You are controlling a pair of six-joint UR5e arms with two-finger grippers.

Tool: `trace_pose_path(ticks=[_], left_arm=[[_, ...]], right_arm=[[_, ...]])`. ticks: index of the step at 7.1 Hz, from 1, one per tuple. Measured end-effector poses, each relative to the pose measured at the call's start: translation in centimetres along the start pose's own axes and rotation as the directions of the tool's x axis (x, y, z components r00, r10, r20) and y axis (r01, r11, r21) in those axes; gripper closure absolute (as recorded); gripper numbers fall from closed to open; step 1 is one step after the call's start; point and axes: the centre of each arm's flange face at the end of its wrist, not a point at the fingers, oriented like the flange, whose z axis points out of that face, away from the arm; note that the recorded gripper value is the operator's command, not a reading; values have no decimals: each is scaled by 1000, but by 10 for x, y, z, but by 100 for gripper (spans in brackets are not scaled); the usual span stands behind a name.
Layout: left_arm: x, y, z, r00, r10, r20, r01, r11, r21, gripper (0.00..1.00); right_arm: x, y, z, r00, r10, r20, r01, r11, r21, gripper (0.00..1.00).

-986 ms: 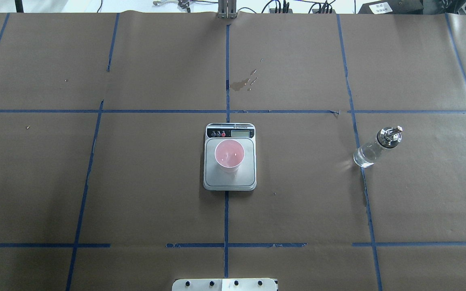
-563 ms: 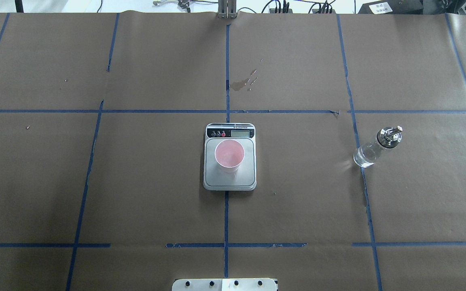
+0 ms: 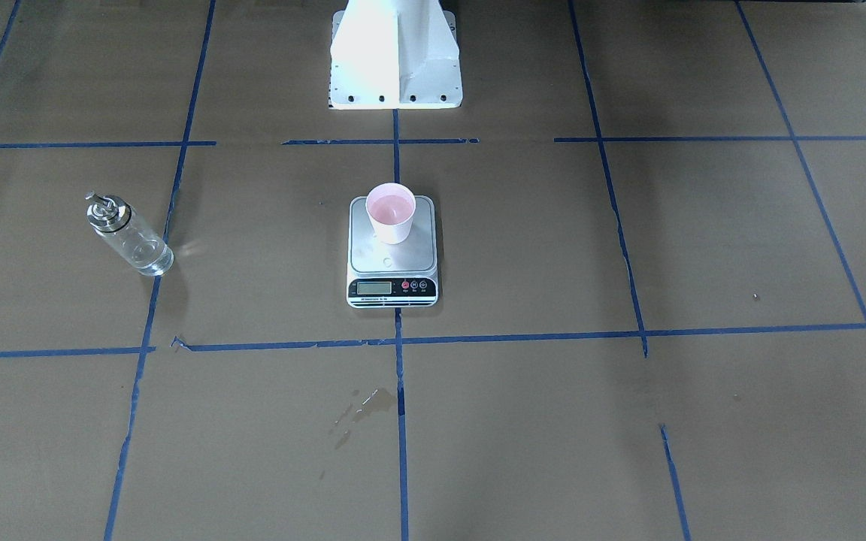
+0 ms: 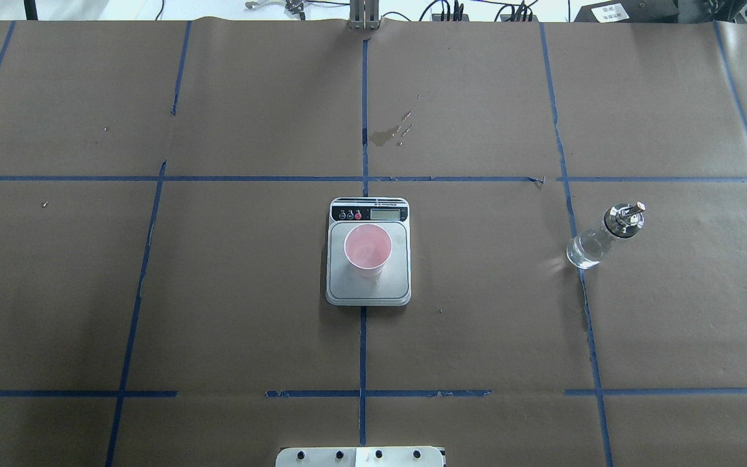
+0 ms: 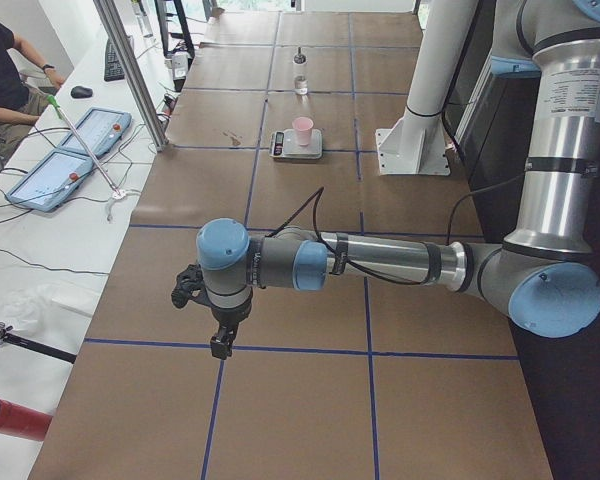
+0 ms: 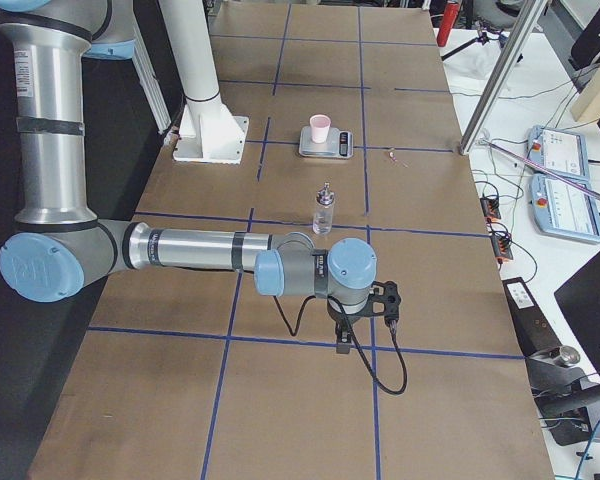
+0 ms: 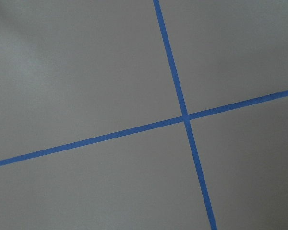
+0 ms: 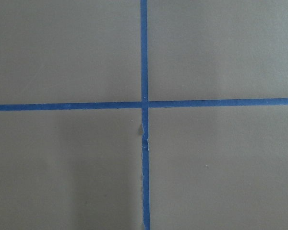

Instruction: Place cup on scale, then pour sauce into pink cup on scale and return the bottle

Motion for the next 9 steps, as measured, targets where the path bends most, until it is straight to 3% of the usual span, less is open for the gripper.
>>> trace_pose_path(ticks=[3, 9], left_arm=[[0, 1, 0, 996, -88, 0, 88, 996, 4, 0], [0, 1, 0, 996, -93, 0, 93, 996, 4, 0]], right_arm=[[1, 1, 0, 1000, 2, 0, -2, 1000, 0, 0], [1, 2, 1, 1000, 3, 0, -3, 1000, -1, 0]])
